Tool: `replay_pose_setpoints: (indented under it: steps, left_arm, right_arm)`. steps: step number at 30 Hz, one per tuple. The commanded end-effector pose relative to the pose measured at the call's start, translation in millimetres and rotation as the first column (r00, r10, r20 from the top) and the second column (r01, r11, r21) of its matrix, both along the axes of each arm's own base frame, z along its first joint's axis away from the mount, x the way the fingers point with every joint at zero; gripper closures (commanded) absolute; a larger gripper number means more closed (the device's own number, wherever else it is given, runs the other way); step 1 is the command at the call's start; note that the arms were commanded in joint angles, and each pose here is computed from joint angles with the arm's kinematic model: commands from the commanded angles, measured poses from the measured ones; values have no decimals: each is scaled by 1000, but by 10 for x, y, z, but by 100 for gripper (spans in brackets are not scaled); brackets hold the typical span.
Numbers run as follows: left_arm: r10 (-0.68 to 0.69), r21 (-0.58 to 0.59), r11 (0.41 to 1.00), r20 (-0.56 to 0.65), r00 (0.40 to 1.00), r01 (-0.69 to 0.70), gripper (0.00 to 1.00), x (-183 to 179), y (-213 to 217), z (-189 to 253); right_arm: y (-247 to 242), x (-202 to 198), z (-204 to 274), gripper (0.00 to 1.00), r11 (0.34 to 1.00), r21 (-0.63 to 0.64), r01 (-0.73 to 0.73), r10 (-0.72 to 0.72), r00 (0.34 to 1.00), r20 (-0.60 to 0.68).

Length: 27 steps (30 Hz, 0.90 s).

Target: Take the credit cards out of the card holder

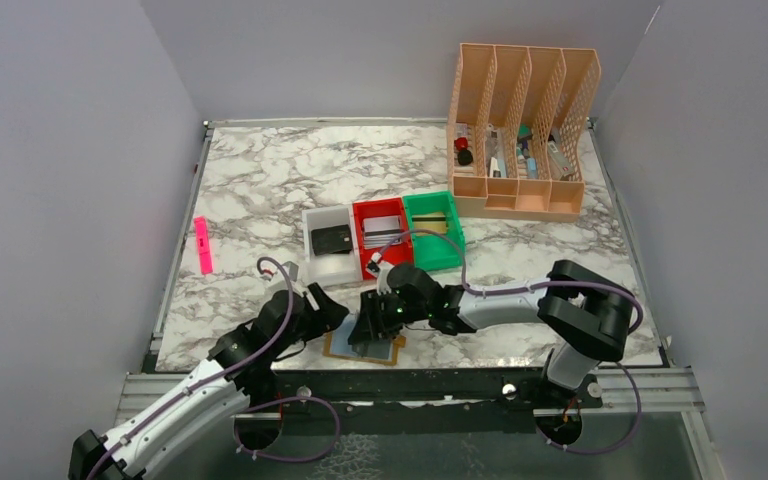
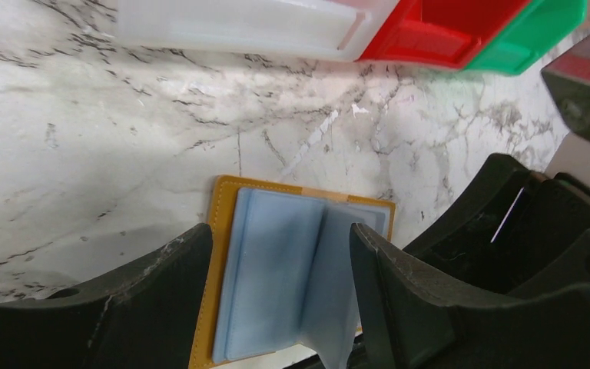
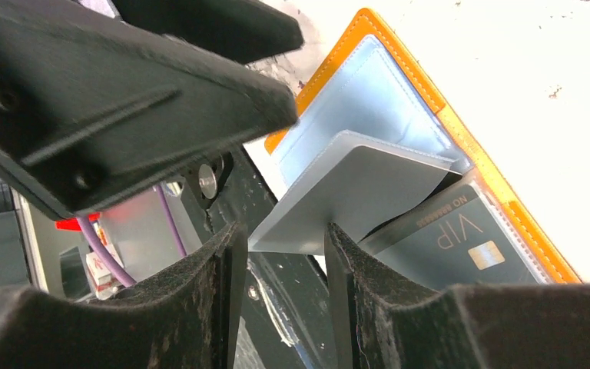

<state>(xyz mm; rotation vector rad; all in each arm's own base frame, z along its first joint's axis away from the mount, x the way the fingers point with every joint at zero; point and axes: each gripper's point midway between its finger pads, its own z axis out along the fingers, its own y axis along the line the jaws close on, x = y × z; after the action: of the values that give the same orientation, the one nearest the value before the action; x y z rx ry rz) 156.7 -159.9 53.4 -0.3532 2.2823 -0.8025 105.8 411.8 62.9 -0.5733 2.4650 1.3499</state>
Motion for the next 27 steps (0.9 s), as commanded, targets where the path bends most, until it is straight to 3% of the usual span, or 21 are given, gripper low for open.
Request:
replay_pose_setpoints:
  steps: [1, 14, 21, 27]
  left_arm:
    - [130, -3, 992, 25, 991, -130, 31, 87, 177, 179]
    - [184, -18, 983, 59, 981, -183, 30, 120, 275, 343]
    - [61, -3, 998, 43, 997, -61, 32, 43, 111, 242]
    - [-80, -25, 996, 26, 996, 80, 35, -2, -158, 163]
  right_arm:
    - [3, 4, -109, 54, 999, -34, -18, 18, 1000, 12]
    - [-12, -11, 62, 52, 999, 14, -50, 49, 997, 67]
    - [-485, 287, -245, 51, 959, -205, 194, -164, 975, 153]
    - [-705, 246, -515, 52, 938, -263, 227, -204, 972, 112]
